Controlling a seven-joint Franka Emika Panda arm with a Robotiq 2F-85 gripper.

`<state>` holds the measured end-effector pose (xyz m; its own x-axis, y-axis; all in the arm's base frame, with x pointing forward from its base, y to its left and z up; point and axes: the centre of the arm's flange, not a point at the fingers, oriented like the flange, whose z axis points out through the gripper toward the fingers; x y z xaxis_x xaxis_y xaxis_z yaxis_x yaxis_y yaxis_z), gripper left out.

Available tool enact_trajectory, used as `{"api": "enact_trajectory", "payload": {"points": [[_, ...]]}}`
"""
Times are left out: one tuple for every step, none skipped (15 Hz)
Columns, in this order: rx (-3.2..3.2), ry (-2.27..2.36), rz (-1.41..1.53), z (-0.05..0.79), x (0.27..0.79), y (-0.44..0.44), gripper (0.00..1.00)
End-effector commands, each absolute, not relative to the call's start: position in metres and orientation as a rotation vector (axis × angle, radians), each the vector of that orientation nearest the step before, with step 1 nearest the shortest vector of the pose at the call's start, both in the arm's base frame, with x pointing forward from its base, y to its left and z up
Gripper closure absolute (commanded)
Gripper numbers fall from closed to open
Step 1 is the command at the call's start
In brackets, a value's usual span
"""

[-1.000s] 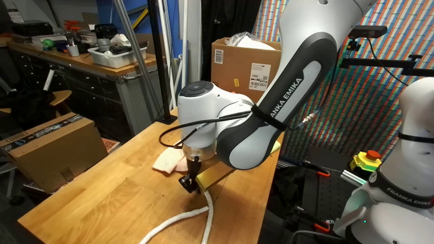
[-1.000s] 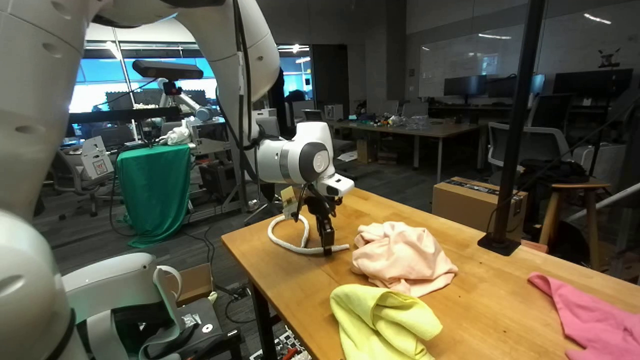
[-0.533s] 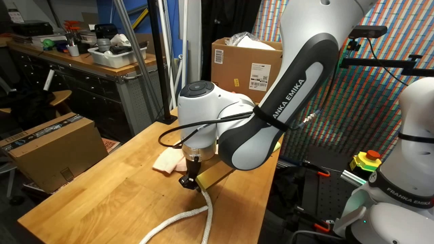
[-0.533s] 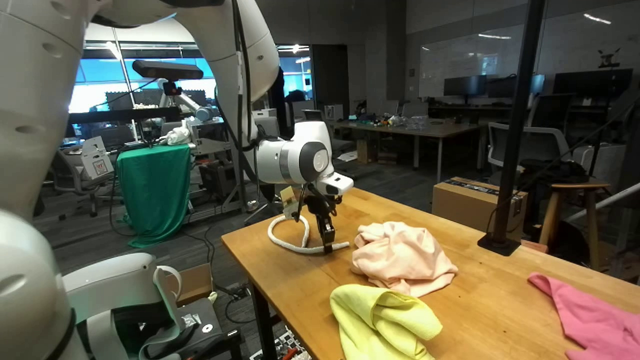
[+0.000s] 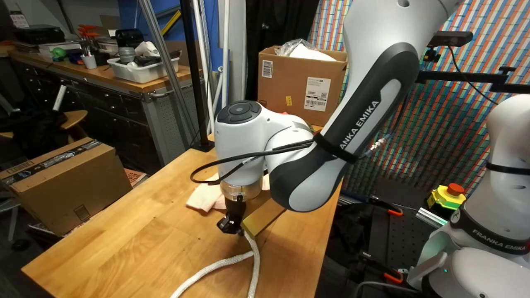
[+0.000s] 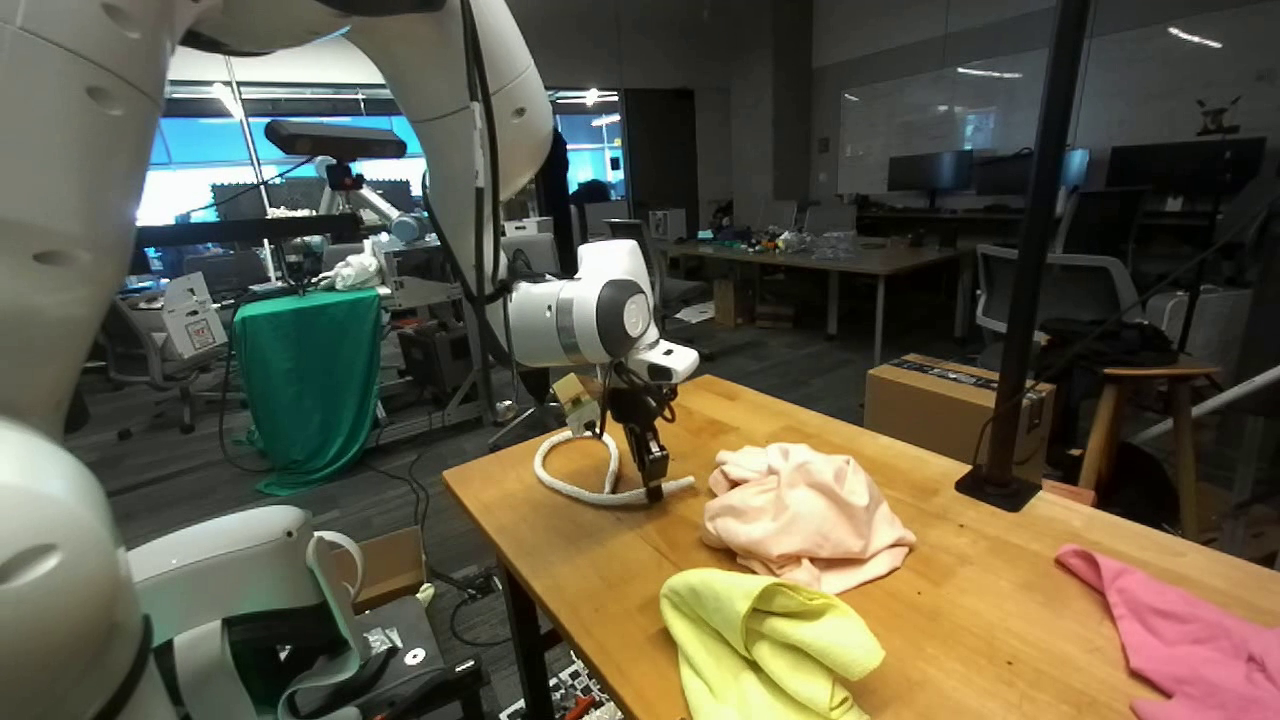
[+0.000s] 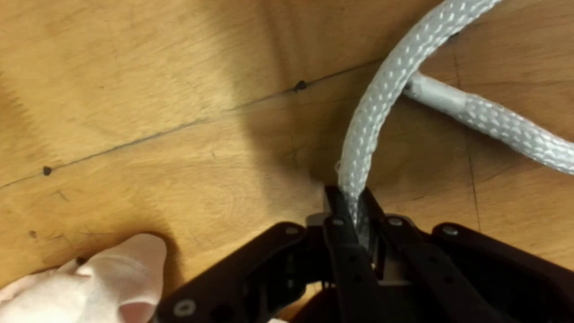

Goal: Separate the objects on the table.

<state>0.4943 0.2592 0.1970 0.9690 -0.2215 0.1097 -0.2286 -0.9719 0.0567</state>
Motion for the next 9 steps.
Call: {"api": "enact_trajectory", "payload": {"points": [[3.072,-0.208,0.192,0.211,0.490,0.276,0.90],[3.081,-0.168,0.185,0.210,0.490,0.281,0.90],[3.088,-0.130,0.178,0.211,0.489,0.285,0.90],[3.098,-0.082,0.165,0.210,0.488,0.291,0.90],[3.100,-0.041,0.158,0.209,0.487,0.295,0.90],[3.106,0.002,0.145,0.208,0.486,0.300,0.90],[3.107,0.037,0.140,0.208,0.484,0.304,0.90],[3.112,0.071,0.130,0.207,0.483,0.307,0.90],[3.116,0.102,0.120,0.206,0.482,0.310,0.90]]}}
